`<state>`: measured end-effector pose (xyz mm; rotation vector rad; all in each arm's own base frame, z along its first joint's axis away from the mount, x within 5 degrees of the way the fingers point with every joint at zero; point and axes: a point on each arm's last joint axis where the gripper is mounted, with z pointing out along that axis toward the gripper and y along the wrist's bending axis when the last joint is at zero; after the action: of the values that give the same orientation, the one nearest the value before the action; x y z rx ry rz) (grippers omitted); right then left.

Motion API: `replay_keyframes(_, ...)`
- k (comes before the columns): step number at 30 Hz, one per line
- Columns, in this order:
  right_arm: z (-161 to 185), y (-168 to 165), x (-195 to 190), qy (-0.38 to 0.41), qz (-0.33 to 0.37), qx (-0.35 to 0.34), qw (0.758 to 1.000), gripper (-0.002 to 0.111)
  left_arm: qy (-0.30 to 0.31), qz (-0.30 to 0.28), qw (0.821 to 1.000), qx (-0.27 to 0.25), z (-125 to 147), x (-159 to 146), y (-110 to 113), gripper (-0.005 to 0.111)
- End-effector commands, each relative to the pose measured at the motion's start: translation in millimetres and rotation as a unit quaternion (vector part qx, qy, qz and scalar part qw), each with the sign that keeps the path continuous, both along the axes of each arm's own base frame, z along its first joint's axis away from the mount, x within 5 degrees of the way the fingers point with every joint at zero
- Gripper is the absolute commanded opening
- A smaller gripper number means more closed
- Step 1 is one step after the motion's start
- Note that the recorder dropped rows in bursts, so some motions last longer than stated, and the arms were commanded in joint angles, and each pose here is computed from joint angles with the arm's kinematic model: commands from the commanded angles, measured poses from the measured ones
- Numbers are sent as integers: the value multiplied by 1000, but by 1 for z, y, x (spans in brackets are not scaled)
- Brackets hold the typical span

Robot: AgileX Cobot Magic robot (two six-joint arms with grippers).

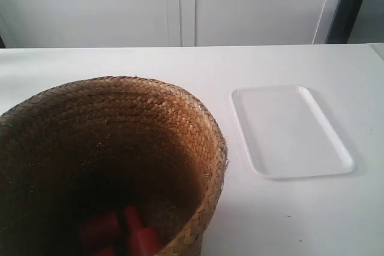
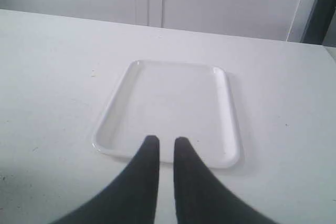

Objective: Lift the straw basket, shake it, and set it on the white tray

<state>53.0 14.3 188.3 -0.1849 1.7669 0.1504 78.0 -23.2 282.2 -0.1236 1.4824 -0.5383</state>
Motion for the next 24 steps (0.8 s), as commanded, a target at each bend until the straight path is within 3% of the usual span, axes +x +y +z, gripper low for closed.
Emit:
replay_keyframes(1, -1, 0, 0, -1, 0, 2, 1000, 11, 11, -148, 988, 50, 35, 4, -24, 74)
replay_keyframes(5, -1, 0, 0, -1, 0, 2, 1000, 11, 31, -226, 972, 58, 42, 11, -34, 75)
replay_keyframes(7, -1, 0, 0, -1, 0, 2, 1000, 11, 52, -233, 967, 84, 37, 16, -34, 75)
replay_keyframes(10, -1, 0, 0, -1, 0, 2, 1000, 11, 77, -249, 962, 77, 28, 22, -36, 75)
replay_keyframes(16, -1, 0, 0, -1, 0, 2, 1000, 11, 72, -294, 950, 79, 34, 18, -42, 75)
replay_keyframes(18, -1, 0, 0, -1, 0, 2, 1000, 11, 72, -280, 954, 79, 34, 20, -40, 75)
replay_keyframes(24, -1, 0, 0, -1, 0, 2, 1000, 11, 79, -142, 984, 75, 33, 39, -20, 75)
